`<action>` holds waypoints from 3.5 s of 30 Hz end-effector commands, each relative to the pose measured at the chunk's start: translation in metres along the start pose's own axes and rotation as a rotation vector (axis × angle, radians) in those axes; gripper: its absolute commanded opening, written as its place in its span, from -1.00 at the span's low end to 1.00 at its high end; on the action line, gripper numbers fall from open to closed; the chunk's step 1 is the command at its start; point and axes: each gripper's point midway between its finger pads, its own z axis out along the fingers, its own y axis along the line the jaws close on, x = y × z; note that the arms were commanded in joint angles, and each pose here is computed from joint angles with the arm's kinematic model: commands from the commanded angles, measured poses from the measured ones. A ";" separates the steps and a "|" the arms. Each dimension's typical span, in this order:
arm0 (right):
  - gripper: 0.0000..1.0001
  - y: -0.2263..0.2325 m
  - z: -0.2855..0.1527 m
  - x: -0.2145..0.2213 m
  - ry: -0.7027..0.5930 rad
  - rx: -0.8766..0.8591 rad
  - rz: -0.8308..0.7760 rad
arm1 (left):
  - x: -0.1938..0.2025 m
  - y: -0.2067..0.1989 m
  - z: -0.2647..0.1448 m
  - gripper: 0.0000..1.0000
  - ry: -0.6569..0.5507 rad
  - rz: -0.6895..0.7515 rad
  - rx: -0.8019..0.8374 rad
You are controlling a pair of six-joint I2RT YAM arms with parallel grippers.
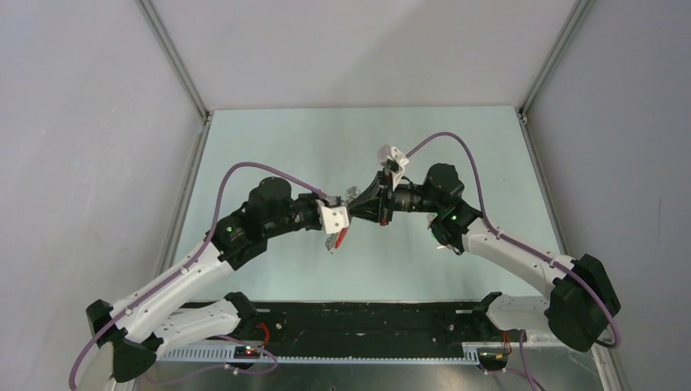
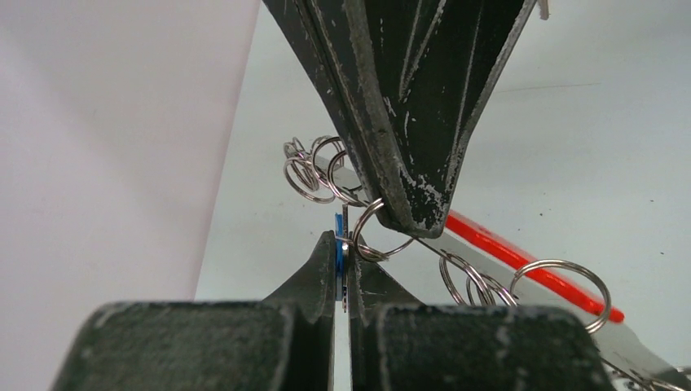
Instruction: Remove the keys from the keyring
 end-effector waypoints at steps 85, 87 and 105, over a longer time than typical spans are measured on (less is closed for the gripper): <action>-0.30 -0.008 -0.010 0.028 0.083 0.113 -0.199 | -0.030 0.046 -0.031 -1.00 -0.126 0.037 -0.239; -0.30 -0.009 -0.011 0.024 0.052 0.132 -0.230 | -0.029 0.046 -0.030 -1.00 -0.127 0.035 -0.237; -0.27 -0.021 -0.012 -0.011 -0.079 0.210 -0.353 | -0.033 0.043 -0.031 -1.00 -0.143 0.039 -0.224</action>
